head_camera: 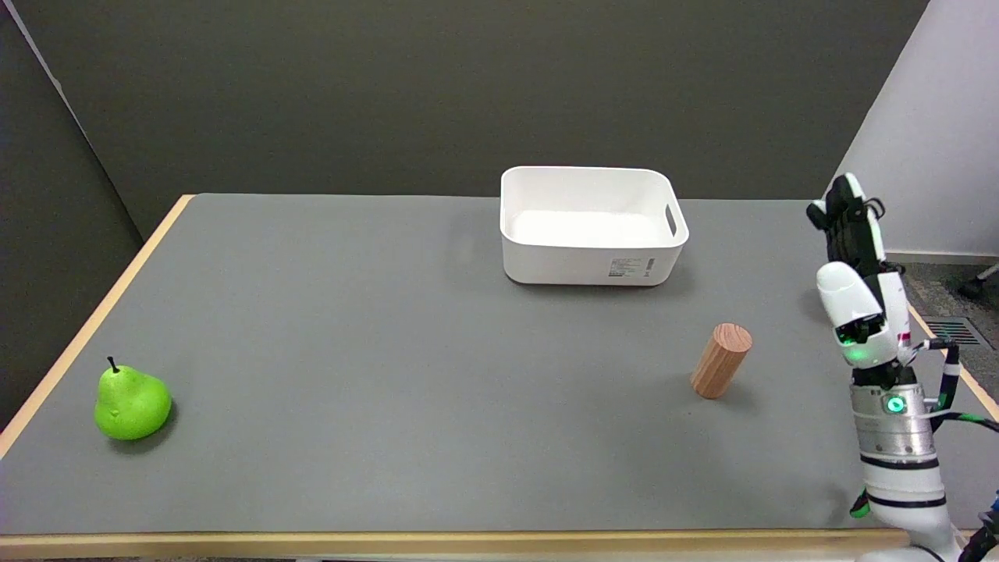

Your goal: Pick up the wooden cylinder.

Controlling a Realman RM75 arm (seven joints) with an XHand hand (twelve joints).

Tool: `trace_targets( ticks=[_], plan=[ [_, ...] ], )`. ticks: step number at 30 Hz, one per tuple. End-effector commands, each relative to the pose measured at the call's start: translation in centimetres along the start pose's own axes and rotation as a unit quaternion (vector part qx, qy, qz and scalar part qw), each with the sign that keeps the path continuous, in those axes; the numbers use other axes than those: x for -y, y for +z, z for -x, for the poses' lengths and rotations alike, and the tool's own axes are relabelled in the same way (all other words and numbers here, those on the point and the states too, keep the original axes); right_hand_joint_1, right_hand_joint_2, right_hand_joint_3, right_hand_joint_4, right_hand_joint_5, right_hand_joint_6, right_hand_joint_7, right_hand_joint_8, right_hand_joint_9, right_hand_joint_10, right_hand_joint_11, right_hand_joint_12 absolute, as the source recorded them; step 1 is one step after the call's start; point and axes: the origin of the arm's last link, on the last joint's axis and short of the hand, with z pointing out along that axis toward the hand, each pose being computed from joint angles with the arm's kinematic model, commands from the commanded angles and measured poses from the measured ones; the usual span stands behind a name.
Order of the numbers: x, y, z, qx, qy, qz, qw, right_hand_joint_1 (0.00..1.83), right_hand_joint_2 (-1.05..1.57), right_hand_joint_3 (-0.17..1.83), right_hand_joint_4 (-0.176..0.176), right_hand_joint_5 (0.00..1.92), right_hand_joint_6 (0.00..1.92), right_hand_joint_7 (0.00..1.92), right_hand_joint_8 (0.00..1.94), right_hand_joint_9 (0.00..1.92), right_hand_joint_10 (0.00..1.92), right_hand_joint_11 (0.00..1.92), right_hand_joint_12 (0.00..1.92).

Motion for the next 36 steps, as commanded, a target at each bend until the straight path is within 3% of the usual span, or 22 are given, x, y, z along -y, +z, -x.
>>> trace_targets(
  ticks=[1,12,15,19,20,21,23,36],
  plan=[
    [-2.3,-4.3,0.9,0.036,-0.021,0.084,0.996,0.19,0.63,0.89,-0.058,0.00,0.12,0.00,0.02,0.00,0.00,0.00,0.49],
    [-3.1,-5.1,1.5,0.067,-0.061,0.088,0.992,0.20,0.62,0.89,-0.080,0.02,0.12,0.00,0.04,0.00,0.00,0.00,0.45],
    [-3.6,-4.8,1.8,0.081,-0.065,0.086,0.991,0.21,0.63,0.82,-0.124,0.02,0.26,0.00,0.10,0.00,0.07,0.00,0.46],
    [-4.4,-4.9,2.0,0.100,-0.072,0.099,0.987,0.21,0.61,0.86,-0.172,0.03,0.27,0.00,0.12,0.00,0.10,0.00,0.51],
    [-4.5,-4.9,2.0,0.101,-0.074,0.101,0.987,0.35,0.54,0.89,-0.176,0.04,0.24,0.01,0.06,0.01,0.07,0.00,0.48],
    [-4.7,-5.0,2.0,0.104,-0.076,0.106,0.986,0.46,0.48,0.91,-0.176,0.05,0.22,0.03,0.01,0.02,0.05,0.00,0.45],
    [-4.9,-5.1,2.1,0.105,-0.079,0.109,0.985,0.21,0.62,0.83,-0.176,0.01,0.28,0.00,0.11,0.00,0.13,0.00,0.47],
    [-6.0,-5.0,3.6,0.140,-0.088,0.122,0.979,0.21,0.64,0.80,-0.176,0.01,0.28,0.00,0.08,0.00,0.10,0.00,0.45]
  ],
)
